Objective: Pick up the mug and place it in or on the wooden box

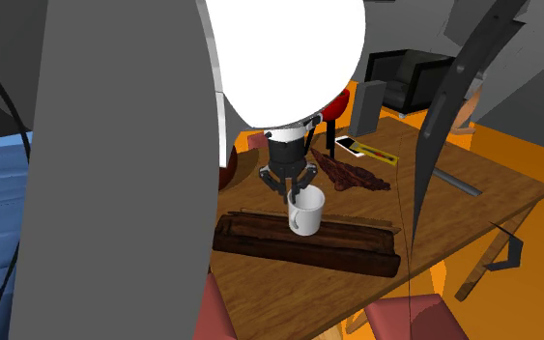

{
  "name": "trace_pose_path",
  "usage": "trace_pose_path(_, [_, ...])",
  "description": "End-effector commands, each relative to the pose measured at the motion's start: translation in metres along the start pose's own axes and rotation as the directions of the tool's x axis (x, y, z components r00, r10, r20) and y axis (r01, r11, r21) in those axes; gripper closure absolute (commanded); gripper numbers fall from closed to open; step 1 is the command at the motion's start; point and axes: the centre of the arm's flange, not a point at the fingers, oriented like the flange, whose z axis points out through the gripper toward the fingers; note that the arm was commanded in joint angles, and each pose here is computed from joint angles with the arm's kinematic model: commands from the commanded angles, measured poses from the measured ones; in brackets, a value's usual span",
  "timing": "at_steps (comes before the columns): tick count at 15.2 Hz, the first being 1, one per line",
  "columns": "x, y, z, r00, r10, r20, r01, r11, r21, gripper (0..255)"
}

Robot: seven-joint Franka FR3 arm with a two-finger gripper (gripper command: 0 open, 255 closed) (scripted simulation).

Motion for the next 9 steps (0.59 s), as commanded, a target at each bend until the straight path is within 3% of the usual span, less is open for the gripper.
trace_pose_path(1, [0.0,0.0,0.003,1.0,-0.001,0.007,0.001,1.0,0.001,255])
trace_pose_path(2, [0.0,0.0,0.004,1.0,-0.001,0.007,0.001,1.0,0.001,0])
trace_pose_path(7, [0.0,0.0,0.003,1.0,-0.001,0.007,0.001,1.0,0.001,0])
trace_pose_path(9, [0.0,0.0,-0.023,1.0,-0.001,0.007,0.001,1.0,0.001,0])
